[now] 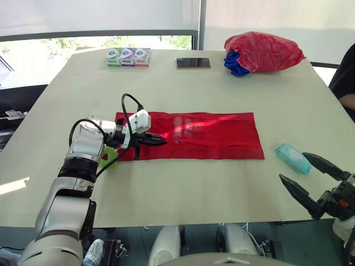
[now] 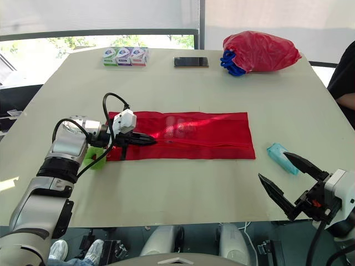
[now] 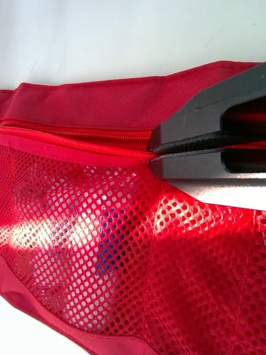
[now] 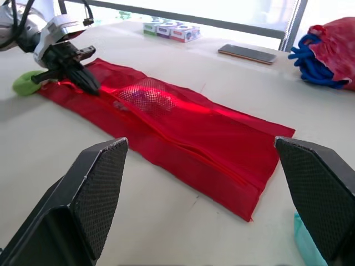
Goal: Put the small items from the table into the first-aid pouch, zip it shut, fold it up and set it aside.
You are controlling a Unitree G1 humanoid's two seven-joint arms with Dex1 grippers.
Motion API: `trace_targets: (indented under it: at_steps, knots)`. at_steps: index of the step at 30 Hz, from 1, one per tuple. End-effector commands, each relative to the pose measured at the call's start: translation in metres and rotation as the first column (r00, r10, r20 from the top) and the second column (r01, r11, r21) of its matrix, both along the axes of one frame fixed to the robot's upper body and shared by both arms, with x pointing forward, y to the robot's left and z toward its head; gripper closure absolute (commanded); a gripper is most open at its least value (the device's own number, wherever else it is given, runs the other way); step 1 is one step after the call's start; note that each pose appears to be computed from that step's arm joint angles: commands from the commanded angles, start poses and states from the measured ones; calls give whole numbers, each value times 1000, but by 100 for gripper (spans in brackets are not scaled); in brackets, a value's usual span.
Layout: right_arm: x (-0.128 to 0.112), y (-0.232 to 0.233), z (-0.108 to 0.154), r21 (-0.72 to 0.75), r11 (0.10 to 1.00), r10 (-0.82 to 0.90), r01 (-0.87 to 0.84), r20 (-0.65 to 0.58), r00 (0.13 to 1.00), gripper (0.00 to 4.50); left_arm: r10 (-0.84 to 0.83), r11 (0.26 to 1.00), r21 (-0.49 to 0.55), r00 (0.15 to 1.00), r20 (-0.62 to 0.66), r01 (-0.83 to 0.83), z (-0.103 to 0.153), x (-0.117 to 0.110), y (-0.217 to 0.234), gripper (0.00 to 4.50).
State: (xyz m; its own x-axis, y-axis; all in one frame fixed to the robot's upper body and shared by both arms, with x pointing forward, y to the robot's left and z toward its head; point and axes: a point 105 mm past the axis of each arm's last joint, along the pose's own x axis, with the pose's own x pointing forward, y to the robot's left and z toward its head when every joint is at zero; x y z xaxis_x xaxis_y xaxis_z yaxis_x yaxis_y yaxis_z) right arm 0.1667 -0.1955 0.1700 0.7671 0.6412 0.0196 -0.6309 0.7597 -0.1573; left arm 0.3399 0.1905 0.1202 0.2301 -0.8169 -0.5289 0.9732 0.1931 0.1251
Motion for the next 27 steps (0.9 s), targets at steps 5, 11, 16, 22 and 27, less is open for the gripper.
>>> trace_targets:
  at_steps: [5,11,16,22,27]
  knots:
    - [-2,3,10,-43,997,72,-71,21,997,0,-64,997,-29,997,33,65,31,-1,3,129]
    - [-2,-1,11,-34,998,50,-50,11,999,0,-195,968,-144,977,82,206,56,-13,-37,2]
    - [0,0,13,-24,999,31,-30,17,999,0,-171,963,-170,961,219,210,44,1,-109,2]
    - [2,-2,15,-31,1000,5,-3,37,999,0,-121,953,-240,961,248,182,29,9,-170,2]
    - [2,-3,17,-33,999,-20,22,53,998,0,-115,969,-182,959,259,166,13,17,-191,2]
